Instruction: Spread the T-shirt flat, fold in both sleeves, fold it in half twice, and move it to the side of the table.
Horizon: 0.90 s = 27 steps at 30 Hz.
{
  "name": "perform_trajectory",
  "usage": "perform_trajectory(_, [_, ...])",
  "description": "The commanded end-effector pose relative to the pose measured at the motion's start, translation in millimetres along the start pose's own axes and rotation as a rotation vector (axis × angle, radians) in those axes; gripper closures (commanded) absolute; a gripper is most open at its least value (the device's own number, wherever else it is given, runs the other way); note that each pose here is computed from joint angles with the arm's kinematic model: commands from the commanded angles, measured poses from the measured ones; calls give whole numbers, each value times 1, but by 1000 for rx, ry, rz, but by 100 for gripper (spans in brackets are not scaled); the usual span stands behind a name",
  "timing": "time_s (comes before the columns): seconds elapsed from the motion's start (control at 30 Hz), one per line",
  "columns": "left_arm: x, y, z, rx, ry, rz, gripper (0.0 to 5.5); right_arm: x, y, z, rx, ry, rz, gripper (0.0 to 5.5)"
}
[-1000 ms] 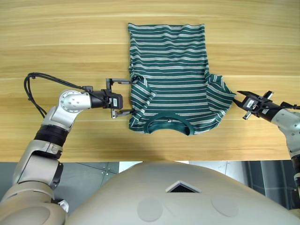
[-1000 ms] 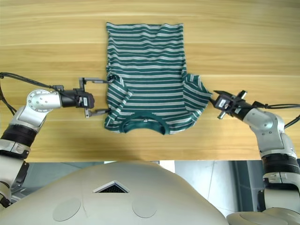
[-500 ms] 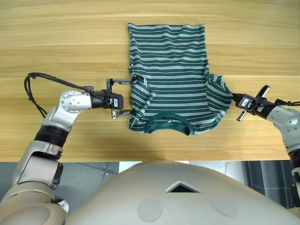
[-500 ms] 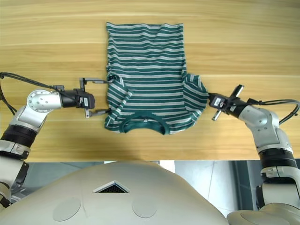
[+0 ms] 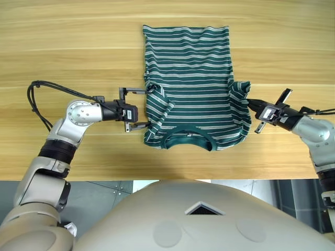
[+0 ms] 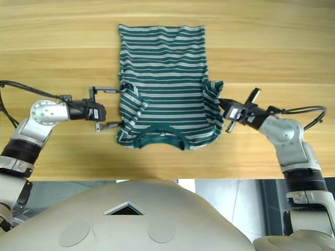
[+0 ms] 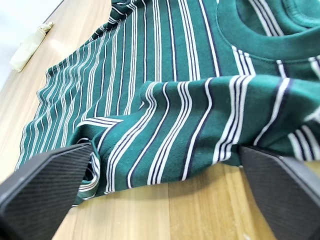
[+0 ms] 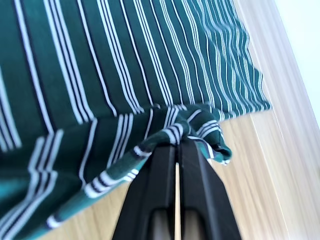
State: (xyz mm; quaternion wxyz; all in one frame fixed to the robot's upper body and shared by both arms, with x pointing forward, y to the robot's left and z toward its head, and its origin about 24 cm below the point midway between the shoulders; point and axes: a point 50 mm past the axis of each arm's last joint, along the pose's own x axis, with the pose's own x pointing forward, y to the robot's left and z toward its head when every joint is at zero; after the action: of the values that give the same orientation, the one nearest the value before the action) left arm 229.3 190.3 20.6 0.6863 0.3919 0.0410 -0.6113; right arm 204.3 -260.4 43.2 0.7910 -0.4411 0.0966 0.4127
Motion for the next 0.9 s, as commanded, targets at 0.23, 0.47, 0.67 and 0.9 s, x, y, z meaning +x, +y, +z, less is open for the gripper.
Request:
perform_trajectory(0.23, [3,-11,-6,-21,31,-61,10,28,-3,22,-58,-70,79,547])
perform_trajectory(0.47, [3,-13,-5,-23,29,-66,10,49,-4,35,-104,-111,130,547])
perform_trajectory(0.67, [3,-15,-5,-25,28,-69,10,67,2,41,-126,-117,184,547])
perform_trajectory(0.9, [3,-16,-4,-27,26,-70,10,83,7,45,-129,-116,210,547])
